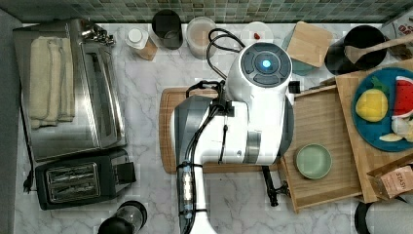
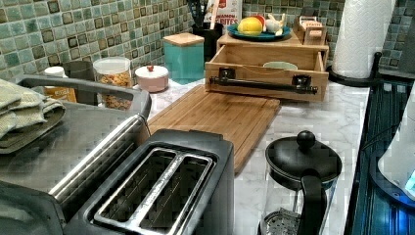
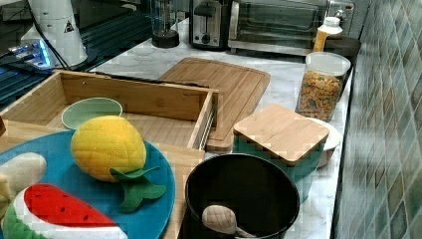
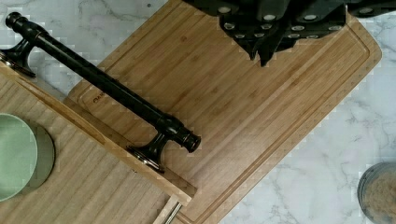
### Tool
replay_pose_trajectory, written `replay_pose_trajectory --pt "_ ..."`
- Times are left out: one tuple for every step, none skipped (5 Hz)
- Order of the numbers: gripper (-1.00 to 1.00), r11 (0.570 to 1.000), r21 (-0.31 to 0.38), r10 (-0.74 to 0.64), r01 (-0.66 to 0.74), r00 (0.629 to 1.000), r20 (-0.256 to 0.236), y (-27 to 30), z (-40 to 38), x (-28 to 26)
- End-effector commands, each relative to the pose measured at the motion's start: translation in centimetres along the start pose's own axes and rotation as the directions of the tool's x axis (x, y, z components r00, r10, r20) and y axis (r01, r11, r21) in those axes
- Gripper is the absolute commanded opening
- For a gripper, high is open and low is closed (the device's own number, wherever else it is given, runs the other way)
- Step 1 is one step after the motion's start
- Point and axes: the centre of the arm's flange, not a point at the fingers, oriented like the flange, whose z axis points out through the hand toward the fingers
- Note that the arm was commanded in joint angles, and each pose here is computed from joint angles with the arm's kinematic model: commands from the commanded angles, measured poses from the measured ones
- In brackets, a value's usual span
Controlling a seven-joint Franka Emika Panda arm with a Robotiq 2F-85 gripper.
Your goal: Close the drawer.
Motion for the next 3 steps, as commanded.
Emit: replay_pose_trajectory --pt "-1.0 1.0 0.007 0.008 -0.008 1.0 0.008 0.2 0.5 0.1" --pt "-1.0 0.994 0.042 -0.101 0.1 0.994 0.027 1.2 1.5 -1.3" --pt "-1.0 0.963 0.053 -0.264 0.265 0.964 -0.029 1.4 2.8 -3.7"
